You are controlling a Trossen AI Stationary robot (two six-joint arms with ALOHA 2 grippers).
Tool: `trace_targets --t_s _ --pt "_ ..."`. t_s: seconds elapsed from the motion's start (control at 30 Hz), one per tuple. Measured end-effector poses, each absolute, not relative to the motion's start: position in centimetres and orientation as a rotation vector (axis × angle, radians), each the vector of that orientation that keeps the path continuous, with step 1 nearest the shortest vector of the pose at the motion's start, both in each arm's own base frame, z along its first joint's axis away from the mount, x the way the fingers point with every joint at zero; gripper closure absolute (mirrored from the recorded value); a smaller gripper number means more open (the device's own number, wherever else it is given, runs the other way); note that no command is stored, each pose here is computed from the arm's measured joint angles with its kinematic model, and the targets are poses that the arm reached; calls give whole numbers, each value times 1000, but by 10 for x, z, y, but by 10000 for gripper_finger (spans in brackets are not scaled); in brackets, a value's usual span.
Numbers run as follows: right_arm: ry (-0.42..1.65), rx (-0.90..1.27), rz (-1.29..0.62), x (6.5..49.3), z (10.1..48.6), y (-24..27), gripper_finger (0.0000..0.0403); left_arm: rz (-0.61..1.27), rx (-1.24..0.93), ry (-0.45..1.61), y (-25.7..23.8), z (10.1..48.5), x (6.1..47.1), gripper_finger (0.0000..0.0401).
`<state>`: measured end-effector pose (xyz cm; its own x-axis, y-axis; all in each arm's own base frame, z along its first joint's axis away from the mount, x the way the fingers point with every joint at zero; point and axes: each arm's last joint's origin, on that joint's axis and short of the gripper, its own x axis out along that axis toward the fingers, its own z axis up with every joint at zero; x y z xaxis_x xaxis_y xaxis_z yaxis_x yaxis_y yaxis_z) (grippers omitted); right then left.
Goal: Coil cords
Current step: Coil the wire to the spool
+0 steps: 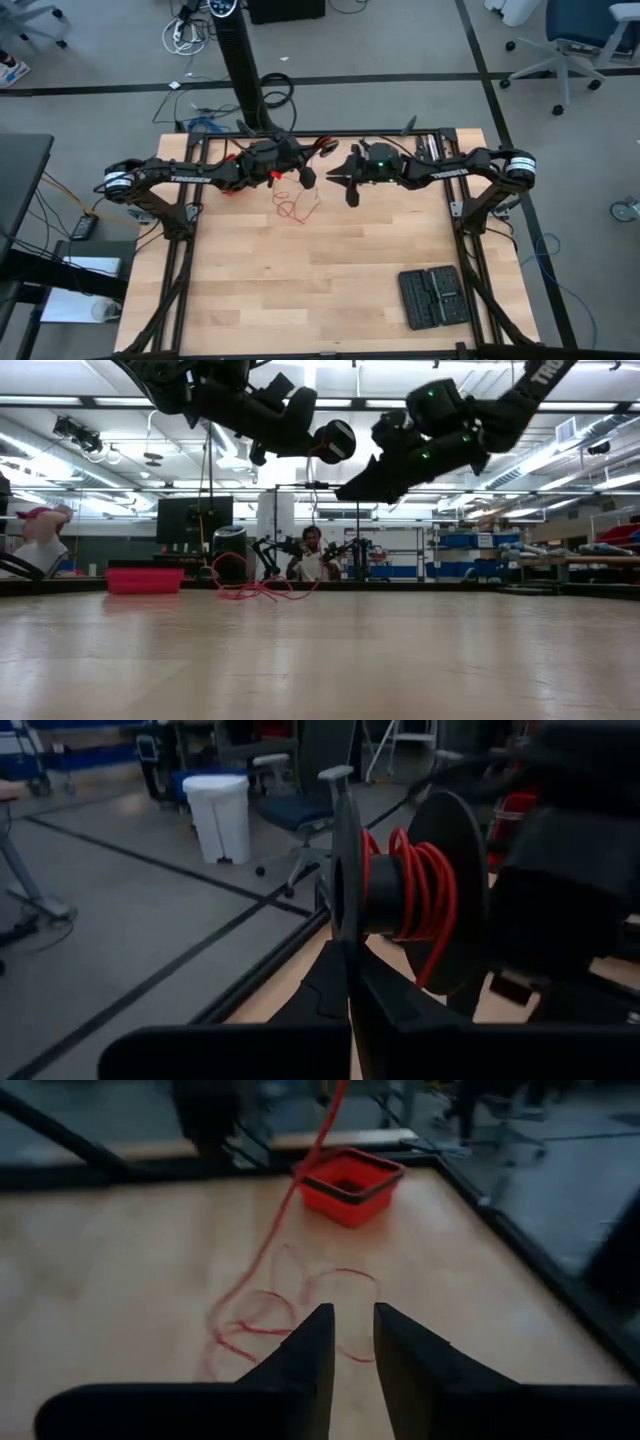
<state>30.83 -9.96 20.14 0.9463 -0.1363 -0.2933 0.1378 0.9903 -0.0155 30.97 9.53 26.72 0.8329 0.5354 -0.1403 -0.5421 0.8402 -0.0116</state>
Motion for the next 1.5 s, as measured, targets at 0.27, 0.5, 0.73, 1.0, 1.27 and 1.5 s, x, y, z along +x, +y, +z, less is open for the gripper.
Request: trace_targets --t_s 0.27,0.5,0.73,1.0,1.27,1.5 --pt "193 173 -36 298 191 -95 330 536 -21 31 95 278 311 401" --pt "118 165 -25 303 198 -85 329 529 50 -6 94 283 311 401" --pt "84 190 -21 309 201 -87 308 530 49 -52 94 287 311 401" --pt "45 206 30 330 197 -93 272 531 51 -90 94 291 311 401" --pt "21 199 32 336 196 -94 275 523 52 -95 94 291 311 401" --pt "9 192 24 336 198 -95 293 523 52 -96 94 291 311 401"
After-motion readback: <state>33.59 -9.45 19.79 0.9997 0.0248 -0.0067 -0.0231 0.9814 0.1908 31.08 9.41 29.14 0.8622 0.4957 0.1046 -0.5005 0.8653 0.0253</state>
